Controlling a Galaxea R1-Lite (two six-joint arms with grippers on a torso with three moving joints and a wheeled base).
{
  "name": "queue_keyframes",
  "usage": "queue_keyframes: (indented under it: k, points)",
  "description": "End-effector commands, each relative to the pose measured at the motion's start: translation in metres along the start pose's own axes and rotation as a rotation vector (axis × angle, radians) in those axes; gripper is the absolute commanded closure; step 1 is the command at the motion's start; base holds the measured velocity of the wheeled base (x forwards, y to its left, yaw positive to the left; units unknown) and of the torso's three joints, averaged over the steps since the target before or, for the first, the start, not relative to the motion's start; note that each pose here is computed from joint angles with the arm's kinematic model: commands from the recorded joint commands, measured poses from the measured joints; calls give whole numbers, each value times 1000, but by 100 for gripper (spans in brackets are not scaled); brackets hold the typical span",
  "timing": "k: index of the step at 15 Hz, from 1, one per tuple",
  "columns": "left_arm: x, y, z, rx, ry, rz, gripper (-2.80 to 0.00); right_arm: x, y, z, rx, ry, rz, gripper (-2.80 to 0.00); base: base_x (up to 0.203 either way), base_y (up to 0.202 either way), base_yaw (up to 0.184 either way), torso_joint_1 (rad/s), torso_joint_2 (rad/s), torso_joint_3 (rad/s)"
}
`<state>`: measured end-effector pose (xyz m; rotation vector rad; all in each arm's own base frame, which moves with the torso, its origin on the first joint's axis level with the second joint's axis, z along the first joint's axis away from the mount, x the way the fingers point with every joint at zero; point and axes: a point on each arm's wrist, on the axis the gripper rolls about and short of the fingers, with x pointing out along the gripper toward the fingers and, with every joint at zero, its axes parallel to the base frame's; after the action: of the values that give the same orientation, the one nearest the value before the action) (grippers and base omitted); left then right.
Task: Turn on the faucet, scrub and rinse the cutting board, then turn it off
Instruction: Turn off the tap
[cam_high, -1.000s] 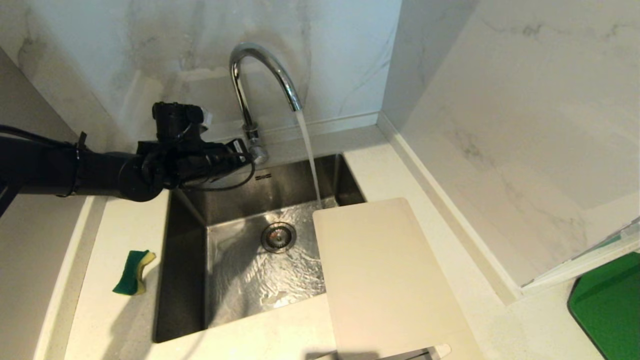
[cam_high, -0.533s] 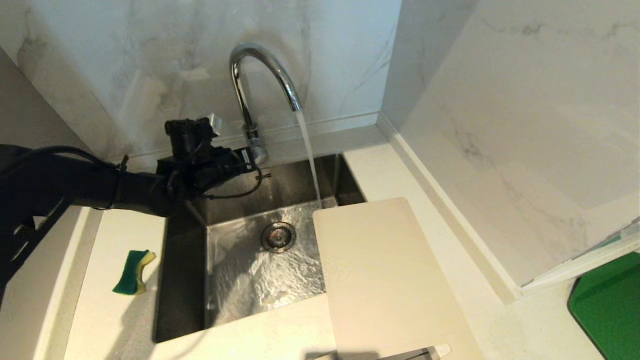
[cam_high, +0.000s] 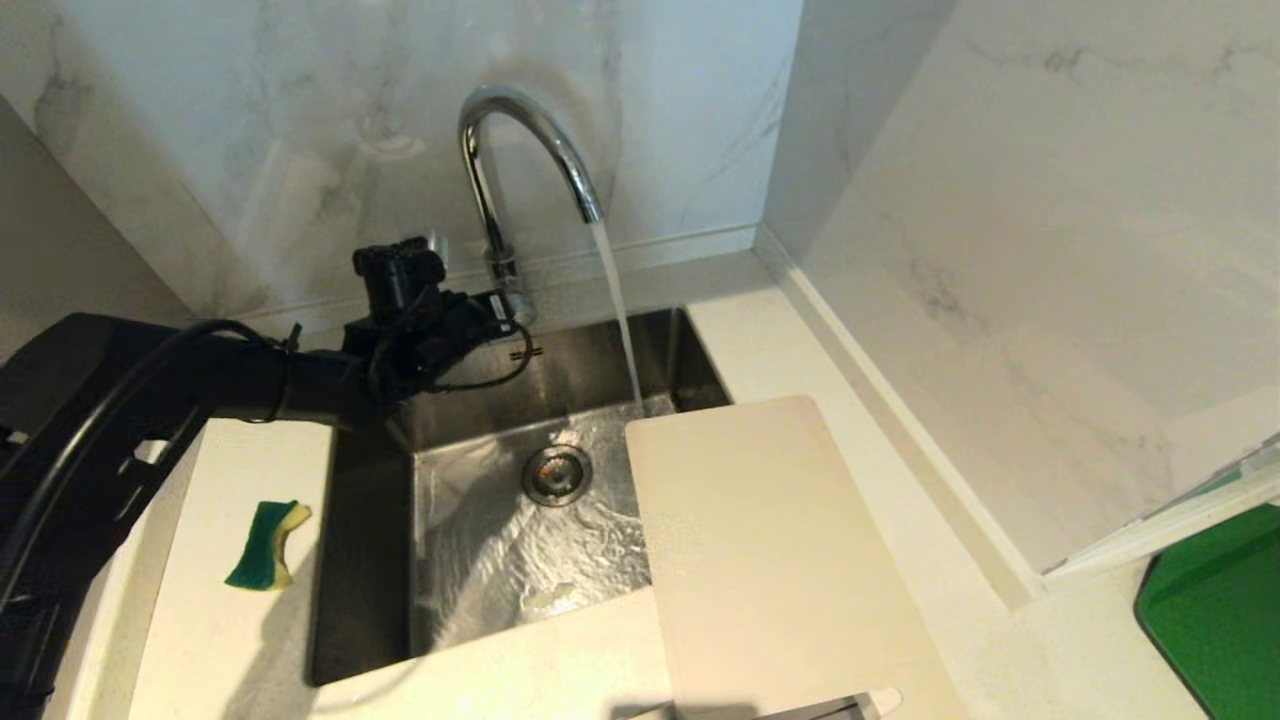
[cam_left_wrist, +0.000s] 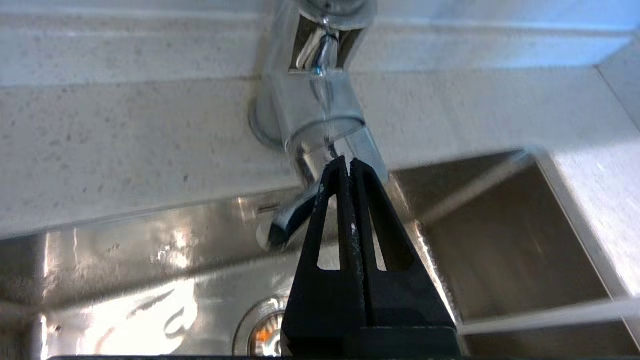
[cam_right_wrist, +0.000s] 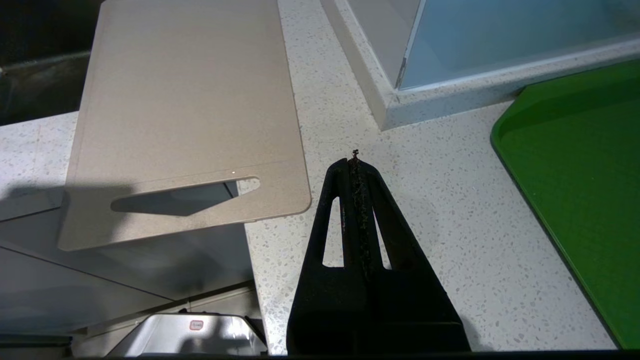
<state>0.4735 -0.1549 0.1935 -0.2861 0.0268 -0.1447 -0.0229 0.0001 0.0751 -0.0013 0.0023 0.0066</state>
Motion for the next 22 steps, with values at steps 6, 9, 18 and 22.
queue_keyframes:
  k: [6, 9, 18, 22]
  points:
    - [18, 20, -2, -6, -26, 47, 0, 0, 0, 0, 0, 2, 0, 0, 0, 0, 0, 0, 0, 0]
    - [23, 33, 3, -6, -37, 72, 0, 0, 0, 0, 0, 1, 1, 0, 0, 0, 0, 0, 0, 0]
    - [23, 42, 7, -8, -43, 83, 0, 0, 0, 0, 0, 1, 1, 0, 0, 0, 0, 0, 0, 0]
    - [11, 32, 17, -9, -25, 80, 0, 0, 0, 0, 0, 1, 1, 0, 0, 0, 0, 0, 0, 0]
